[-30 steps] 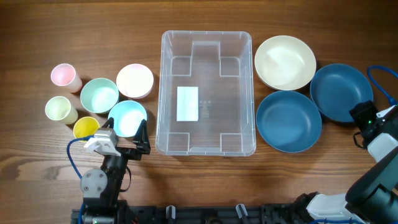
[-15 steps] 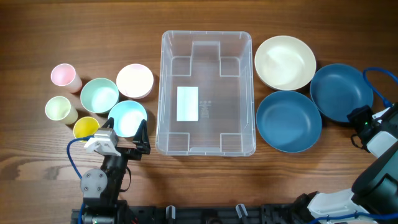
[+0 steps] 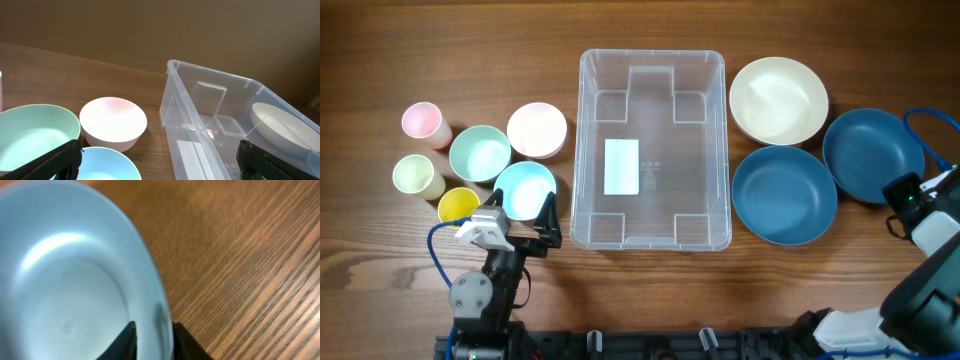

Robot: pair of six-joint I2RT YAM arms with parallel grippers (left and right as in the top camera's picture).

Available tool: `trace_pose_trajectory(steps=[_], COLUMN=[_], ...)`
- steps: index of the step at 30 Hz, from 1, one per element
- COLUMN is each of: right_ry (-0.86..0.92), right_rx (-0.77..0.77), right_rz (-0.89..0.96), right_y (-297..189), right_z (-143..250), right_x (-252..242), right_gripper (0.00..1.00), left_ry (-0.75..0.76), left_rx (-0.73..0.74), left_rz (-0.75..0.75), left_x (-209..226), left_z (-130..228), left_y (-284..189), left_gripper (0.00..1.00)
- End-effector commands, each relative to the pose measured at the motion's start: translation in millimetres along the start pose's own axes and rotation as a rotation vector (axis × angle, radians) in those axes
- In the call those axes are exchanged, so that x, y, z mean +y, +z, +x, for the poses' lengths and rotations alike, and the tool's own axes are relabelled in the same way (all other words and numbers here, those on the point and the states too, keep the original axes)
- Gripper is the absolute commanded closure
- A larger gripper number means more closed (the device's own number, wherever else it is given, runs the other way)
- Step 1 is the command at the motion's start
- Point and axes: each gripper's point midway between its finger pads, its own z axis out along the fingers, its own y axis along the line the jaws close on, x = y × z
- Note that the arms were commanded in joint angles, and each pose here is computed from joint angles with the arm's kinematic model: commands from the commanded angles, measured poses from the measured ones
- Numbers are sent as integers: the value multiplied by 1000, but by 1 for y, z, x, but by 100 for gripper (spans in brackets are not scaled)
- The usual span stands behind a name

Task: Pack container
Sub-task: 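Move the right gripper to the far-right teal bowl rim and grasp it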

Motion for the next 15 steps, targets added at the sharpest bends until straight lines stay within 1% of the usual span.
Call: trace_pose_trajectory(steps=[1,2,3,4,15], right_ry=[-35,-35,-36,-36,-34], right_rx=[-87,-92,-94,-95,-101], right_rz=[-18,-19,-19,-13,21], right_y=[-19,-20,-22,-23,-24], right_z=[-29,-31,-31,-32,-33], right_x=[11,12,12,11,6], right_gripper=[86,88,93,96,96], left_ry=[15,15,15,15,15], left_rx=[3,3,3,2,3], left_rz=[-6,-6,-6,-6,-6], left_x=[2,2,2,2,2], left_z=[2,2,2,2,2], left_y=[0,0,0,0,0], left_gripper=[0,0,0,0,0])
